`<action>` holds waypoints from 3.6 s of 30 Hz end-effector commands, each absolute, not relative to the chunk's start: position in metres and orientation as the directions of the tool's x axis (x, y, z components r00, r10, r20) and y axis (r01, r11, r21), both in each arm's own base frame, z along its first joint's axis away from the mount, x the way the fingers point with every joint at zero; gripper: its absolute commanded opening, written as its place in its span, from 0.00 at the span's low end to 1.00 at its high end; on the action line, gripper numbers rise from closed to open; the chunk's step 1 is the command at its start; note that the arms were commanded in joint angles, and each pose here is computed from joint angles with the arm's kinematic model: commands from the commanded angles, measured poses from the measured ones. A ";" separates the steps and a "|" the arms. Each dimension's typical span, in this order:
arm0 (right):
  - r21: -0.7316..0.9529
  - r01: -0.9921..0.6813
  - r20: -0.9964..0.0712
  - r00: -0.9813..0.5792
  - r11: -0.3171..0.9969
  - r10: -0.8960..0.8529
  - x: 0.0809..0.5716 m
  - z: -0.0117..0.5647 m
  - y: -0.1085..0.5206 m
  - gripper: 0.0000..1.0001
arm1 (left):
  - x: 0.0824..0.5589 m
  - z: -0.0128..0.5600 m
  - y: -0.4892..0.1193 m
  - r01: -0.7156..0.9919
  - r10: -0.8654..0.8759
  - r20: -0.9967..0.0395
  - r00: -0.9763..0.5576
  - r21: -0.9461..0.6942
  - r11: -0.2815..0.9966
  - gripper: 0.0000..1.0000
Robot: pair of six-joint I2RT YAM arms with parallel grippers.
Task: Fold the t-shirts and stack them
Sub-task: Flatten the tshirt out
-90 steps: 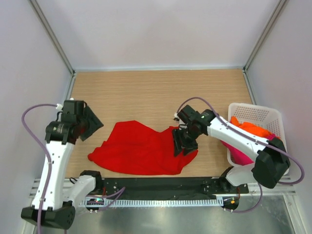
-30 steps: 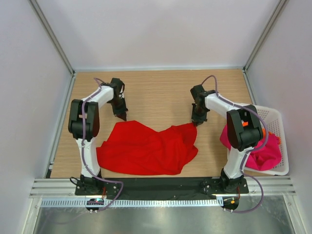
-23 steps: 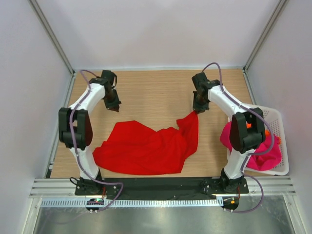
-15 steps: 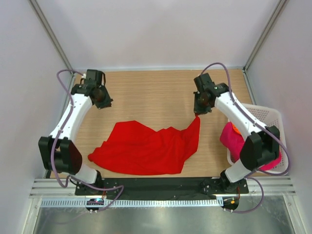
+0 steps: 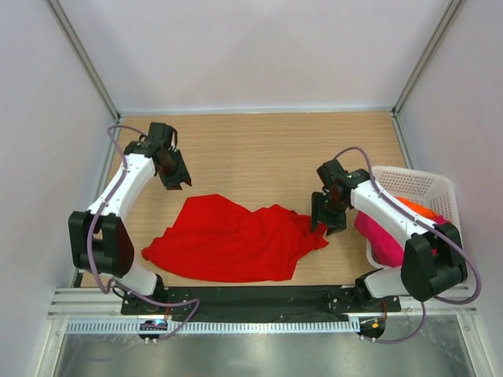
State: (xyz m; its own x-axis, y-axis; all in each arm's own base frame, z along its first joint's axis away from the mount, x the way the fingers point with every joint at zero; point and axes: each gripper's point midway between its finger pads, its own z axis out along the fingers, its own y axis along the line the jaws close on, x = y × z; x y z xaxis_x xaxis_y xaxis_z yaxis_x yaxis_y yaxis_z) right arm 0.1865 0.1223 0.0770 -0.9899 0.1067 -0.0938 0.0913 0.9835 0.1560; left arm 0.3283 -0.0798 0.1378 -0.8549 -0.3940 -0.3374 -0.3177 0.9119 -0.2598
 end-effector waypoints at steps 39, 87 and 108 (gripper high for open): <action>0.221 0.163 -0.020 -0.985 0.961 0.172 0.242 0.035 0.134 0.47 | 0.380 0.035 -0.124 -0.047 -0.059 -0.172 -0.983 -0.075 0.996 0.00; 0.290 -0.012 -0.072 -0.997 0.957 0.010 0.178 0.080 0.162 0.52 | 0.211 0.098 -0.123 -0.135 -0.139 -0.340 -0.930 -0.036 0.990 0.64; 0.278 -0.020 -0.054 -0.999 0.960 -0.006 0.169 0.069 0.156 0.52 | 0.133 0.092 -0.161 -0.164 -0.197 -0.209 -0.958 -0.164 0.973 0.26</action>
State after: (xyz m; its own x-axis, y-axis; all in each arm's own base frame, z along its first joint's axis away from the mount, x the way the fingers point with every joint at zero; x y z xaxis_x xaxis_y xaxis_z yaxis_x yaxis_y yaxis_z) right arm 0.1656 0.1523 0.0619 -0.9999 -0.0035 -0.0139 -0.0068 0.9701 0.2428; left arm 0.1353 -0.1653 0.0777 -0.9713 -0.1418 -0.1908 -0.1143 0.9823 -0.1481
